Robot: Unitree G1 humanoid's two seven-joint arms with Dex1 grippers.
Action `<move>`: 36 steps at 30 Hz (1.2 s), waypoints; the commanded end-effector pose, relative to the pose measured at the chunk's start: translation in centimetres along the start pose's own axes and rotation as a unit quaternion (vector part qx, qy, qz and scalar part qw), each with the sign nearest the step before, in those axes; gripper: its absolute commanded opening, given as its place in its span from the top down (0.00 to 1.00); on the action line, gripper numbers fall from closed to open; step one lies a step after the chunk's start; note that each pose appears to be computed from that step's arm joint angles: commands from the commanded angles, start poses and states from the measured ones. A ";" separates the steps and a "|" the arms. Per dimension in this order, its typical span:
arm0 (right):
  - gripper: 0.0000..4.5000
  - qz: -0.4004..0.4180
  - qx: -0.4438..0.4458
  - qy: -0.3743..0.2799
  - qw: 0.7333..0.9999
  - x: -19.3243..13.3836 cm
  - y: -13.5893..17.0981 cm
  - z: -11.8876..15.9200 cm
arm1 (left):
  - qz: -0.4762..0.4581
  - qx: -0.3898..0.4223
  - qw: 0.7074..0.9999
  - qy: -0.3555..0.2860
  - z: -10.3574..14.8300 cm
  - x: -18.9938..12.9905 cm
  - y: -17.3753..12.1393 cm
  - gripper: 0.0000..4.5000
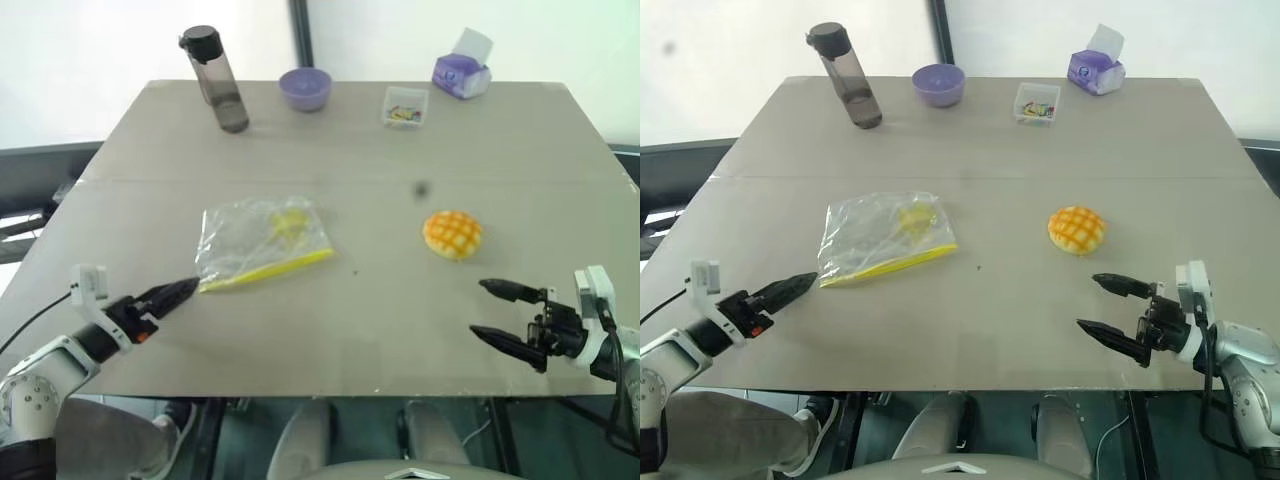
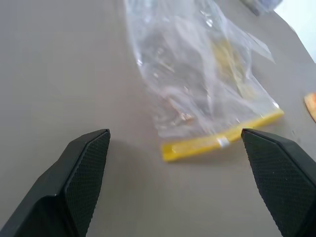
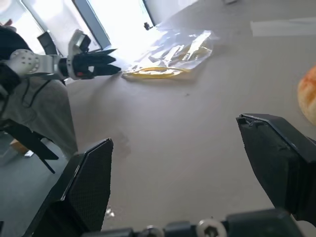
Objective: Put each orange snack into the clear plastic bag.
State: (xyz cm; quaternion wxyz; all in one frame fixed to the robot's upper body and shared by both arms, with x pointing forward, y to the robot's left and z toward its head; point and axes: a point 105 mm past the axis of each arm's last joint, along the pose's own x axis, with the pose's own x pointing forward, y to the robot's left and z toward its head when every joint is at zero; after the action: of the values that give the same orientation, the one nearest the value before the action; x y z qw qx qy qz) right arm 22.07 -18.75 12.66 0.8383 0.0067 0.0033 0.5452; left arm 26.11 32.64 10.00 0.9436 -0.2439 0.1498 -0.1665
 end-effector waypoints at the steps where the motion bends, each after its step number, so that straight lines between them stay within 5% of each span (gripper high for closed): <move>1: 0.01 0.009 -0.044 -0.031 0.999 0.4 0.3 2.0 | -0.004 -0.013 1.000 -0.022 1.6 -0.3 0.0 0.00; 16: 0.01 -0.039 -0.140 -0.015 0.989 1.5 -1.1 1.6 | 0.053 -0.099 0.993 0.027 -1.5 2.4 2.1 0.00; 29: 0.01 -0.043 -0.129 -0.010 0.991 1.8 -1.2 1.1 | -0.066 -0.080 0.971 0.213 -8.6 7.5 -4.9 0.00; 34: 0.01 -0.048 -0.127 -0.016 0.991 2.2 -1.1 0.9 | -0.071 -0.079 0.968 0.228 -9.5 8.4 -5.7 0.00; 36: 0.00 -0.048 -0.128 -0.018 0.990 2.3 -1.1 1.0 | -0.075 -0.085 0.967 0.228 -9.7 8.6 -5.8 0.11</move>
State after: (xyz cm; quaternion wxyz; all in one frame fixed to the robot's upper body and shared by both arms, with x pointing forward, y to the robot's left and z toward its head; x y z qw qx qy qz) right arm 24.04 -17.30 12.81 0.8592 -0.0840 -0.0630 0.5007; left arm 31.17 22.73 7.88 0.8934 -0.2556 0.2547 -0.2677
